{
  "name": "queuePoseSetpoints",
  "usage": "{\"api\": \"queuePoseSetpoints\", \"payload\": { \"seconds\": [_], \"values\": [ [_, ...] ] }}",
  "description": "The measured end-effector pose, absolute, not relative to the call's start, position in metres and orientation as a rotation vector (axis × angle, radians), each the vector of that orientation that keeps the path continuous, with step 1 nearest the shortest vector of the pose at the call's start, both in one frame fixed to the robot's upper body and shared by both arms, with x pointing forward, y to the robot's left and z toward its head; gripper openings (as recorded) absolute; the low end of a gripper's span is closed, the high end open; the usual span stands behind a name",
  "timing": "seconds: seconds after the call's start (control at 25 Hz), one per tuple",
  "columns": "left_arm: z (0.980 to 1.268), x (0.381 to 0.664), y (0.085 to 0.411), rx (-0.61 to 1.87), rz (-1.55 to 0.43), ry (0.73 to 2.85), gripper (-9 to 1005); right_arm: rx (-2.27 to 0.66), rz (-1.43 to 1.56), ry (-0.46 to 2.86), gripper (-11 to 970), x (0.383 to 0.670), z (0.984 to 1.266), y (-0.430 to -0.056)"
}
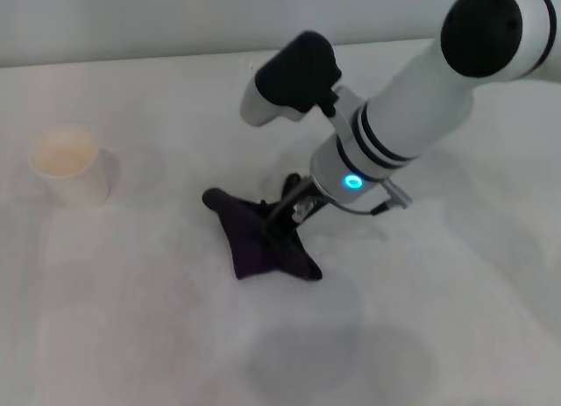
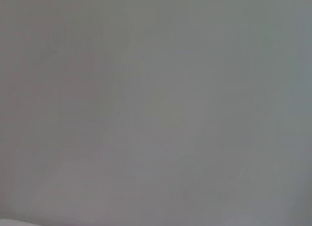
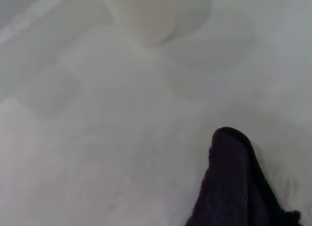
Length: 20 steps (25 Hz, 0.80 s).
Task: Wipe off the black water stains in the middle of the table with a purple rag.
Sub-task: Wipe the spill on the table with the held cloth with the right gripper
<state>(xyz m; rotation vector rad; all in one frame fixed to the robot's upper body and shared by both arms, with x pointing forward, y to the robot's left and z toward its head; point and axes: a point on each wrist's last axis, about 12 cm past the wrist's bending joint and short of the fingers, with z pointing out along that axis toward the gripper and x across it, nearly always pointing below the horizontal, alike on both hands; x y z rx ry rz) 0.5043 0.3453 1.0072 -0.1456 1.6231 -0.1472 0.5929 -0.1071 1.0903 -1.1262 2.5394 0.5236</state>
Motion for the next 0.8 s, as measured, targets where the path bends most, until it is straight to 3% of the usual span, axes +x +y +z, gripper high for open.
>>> {"api": "queuePoseSetpoints", "payload": {
  "seconds": [0.4, 0.8],
  "values": [
    [1.008, 0.505, 0.347, -0.143, -0.145, 1.622, 848, -1.144, 0.576, 2.627, 108, 0.582, 1.084, -0.112],
    [1.011, 0.507, 0.349, -0.133, -0.134, 1.61, 848, -0.964, 0.422, 2.552, 105, 0.611, 1.082, -0.133]
  ]
}}
